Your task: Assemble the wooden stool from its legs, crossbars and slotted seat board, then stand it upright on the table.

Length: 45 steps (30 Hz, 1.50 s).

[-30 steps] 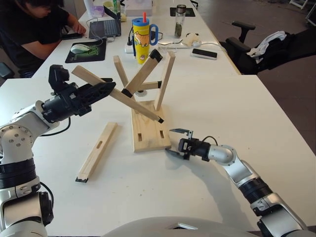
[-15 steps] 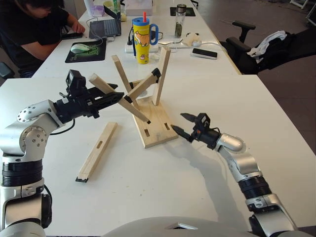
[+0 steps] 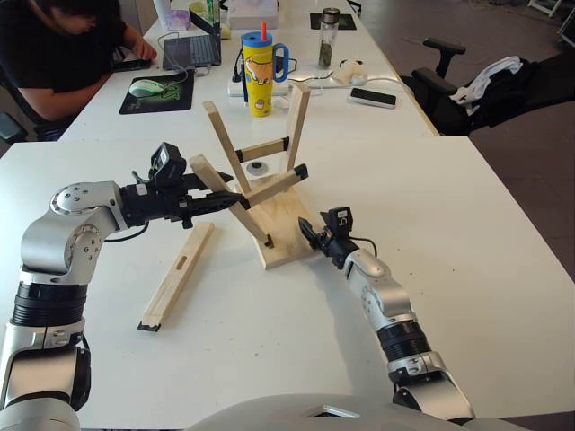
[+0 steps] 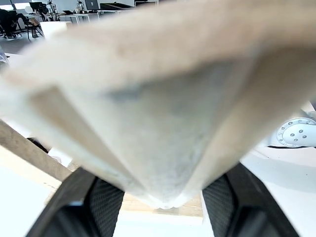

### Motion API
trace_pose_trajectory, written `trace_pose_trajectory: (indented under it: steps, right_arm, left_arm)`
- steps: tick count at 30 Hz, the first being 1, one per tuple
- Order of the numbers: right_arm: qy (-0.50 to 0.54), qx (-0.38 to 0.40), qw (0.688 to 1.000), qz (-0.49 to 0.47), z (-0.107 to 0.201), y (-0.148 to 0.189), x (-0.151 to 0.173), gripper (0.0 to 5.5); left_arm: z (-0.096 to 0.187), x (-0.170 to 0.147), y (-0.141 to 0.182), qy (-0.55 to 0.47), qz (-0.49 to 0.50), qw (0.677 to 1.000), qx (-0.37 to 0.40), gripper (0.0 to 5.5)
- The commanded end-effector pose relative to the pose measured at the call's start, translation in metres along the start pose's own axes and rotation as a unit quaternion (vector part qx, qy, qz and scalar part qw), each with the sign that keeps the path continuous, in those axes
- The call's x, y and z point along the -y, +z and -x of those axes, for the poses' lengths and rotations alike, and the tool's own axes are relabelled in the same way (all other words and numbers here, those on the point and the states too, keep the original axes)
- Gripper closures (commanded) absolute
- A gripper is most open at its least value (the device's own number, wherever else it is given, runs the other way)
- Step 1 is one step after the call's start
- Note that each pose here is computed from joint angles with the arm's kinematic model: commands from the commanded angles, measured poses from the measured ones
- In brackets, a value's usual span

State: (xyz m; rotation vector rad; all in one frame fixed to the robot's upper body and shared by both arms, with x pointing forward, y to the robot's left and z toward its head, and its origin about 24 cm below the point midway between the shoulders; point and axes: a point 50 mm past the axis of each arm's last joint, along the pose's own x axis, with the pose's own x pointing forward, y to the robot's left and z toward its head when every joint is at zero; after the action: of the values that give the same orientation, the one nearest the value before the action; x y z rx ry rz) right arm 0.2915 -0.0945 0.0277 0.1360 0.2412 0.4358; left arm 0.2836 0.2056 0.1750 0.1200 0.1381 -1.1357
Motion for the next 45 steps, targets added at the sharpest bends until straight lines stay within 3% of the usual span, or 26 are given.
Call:
trace_pose_trajectory:
  steps: [1, 8, 27, 39, 45]
  right_arm:
    - [0.008, -0.012, 1.0, 0.008, -0.001, -0.005, -0.008, 2.22]
    - [0.002, -0.067, 0.998, -0.005, 0.003, -0.027, -0.008, 2.22]
    - [0.003, -0.091, 0.996, -0.009, 0.005, -0.036, -0.006, 2.22]
    - [0.012, -0.099, 0.995, -0.005, 0.005, -0.039, -0.008, 2.22]
    - [0.014, -0.104, 0.995, -0.005, 0.005, -0.04, -0.009, 2.22]
  left_arm:
    - [-0.001, -0.002, 0.001, -0.006, -0.003, 1.0, -0.017, 3.43]
    - [-0.004, -0.002, 0.013, -0.009, -0.019, 1.0, -0.002, 3.43]
    - [-0.015, 0.001, 0.01, -0.028, -0.026, 0.999, -0.003, 3.44]
    - [-0.011, -0.005, -0.002, -0.007, -0.056, 0.997, -0.059, 3.44]
    - [-0.026, 0.014, -0.023, -0.053, -0.053, 0.992, -0.097, 3.44]
